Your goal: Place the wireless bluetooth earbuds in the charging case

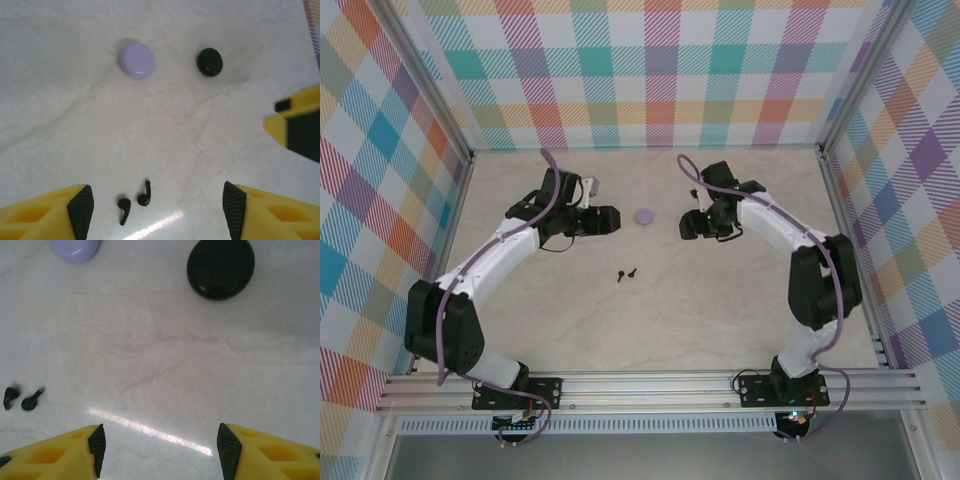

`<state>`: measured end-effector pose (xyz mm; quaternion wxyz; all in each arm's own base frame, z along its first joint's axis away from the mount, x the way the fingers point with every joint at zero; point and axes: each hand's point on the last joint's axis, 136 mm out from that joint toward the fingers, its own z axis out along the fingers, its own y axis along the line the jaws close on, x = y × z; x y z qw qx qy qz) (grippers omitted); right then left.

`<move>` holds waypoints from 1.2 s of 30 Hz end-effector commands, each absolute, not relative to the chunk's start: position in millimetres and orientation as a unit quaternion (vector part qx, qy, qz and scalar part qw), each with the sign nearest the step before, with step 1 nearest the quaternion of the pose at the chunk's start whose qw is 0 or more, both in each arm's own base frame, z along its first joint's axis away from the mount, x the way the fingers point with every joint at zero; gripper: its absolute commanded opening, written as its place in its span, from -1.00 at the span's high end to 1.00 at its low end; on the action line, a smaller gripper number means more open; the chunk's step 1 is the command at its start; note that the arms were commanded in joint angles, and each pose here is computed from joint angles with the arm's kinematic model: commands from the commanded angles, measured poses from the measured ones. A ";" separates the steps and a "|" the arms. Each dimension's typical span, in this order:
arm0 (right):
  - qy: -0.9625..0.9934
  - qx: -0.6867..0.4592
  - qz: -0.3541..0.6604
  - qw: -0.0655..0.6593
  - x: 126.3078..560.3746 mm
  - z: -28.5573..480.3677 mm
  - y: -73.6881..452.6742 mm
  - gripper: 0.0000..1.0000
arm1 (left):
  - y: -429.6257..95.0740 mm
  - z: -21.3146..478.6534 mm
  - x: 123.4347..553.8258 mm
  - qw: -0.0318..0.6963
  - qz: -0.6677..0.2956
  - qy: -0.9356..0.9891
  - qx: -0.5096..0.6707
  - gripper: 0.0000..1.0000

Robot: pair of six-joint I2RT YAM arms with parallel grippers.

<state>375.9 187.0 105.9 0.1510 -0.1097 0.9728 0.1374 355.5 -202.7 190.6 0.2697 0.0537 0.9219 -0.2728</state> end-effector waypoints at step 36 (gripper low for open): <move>0.992 -0.095 0.067 0.050 482.7 28.3 184.5 -0.39 | -194.4 195.1 280.4 0.239 -0.268 0.932 0.040 -0.42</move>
